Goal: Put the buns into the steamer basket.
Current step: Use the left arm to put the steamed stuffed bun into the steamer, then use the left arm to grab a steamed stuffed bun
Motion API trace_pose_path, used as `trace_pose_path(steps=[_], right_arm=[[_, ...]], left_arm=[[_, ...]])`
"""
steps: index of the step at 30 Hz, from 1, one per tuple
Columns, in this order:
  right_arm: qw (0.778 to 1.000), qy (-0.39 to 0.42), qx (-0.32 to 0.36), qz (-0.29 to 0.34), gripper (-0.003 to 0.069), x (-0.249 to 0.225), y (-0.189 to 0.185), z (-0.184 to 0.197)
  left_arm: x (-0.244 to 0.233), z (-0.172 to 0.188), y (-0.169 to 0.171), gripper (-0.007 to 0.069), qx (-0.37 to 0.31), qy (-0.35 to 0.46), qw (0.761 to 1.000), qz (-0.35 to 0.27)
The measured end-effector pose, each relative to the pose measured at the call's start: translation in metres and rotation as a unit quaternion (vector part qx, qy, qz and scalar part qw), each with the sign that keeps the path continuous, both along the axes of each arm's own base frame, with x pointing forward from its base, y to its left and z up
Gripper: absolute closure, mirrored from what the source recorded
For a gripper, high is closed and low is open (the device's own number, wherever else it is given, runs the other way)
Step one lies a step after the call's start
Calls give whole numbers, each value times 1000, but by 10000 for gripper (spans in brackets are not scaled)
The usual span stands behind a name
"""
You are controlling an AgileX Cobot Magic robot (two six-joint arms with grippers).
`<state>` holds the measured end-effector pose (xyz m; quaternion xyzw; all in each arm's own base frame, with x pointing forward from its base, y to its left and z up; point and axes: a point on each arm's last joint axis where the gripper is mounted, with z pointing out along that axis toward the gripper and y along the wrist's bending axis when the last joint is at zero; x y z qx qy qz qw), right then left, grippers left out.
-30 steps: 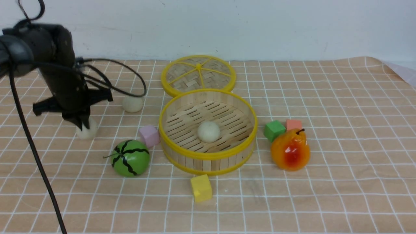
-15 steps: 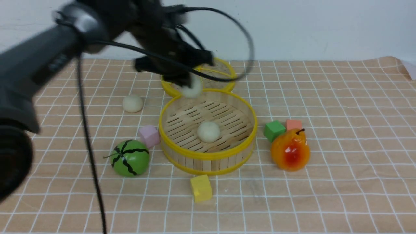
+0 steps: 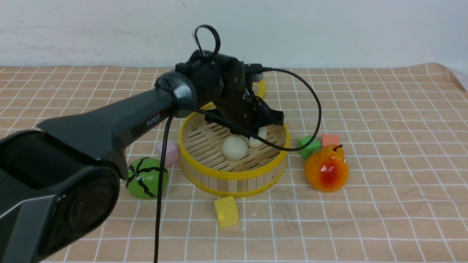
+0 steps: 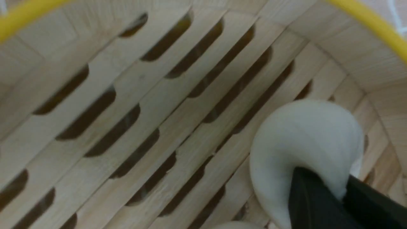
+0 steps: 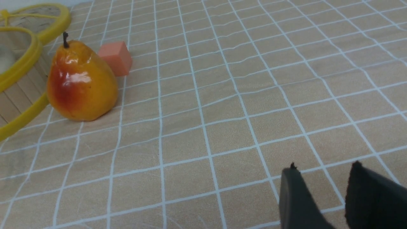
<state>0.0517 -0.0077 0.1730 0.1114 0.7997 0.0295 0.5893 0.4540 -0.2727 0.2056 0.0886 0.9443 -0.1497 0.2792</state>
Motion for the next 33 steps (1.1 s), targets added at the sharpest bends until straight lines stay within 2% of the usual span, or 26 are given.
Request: trace_pose_path(steps=[5, 6, 9, 15, 19, 20, 24, 28, 33], right_arm=[[1000, 0, 0, 0, 418, 0, 0, 0], [1000, 0, 0, 0, 418, 0, 0, 0], [1000, 0, 0, 0, 418, 0, 0, 0], [1000, 0, 0, 0, 418, 0, 0, 0], [1000, 0, 0, 0, 418, 0, 0, 0], [1000, 0, 0, 0, 418, 0, 0, 0], [1000, 0, 0, 0, 418, 0, 0, 0], [1000, 0, 0, 0, 418, 0, 0, 0], [1000, 0, 0, 0, 418, 0, 0, 0]], left_arm=[[0, 1, 0, 496, -3, 0, 1000, 3], [0, 1, 0, 439, -3, 2, 1000, 4], [-1, 1, 1, 337, 1, 9, 1000, 4], [-10, 20, 7, 205, 17, 20, 1000, 1], [-22, 71, 25, 187, 48, -17, 999, 2], [-22, 74, 27, 187, 51, -20, 999, 3], [-33, 130, 71, 185, 113, -65, 991, 31], [-28, 141, 106, 184, 139, -62, 986, 69], [3, 125, 174, 184, 150, -48, 977, 144]])
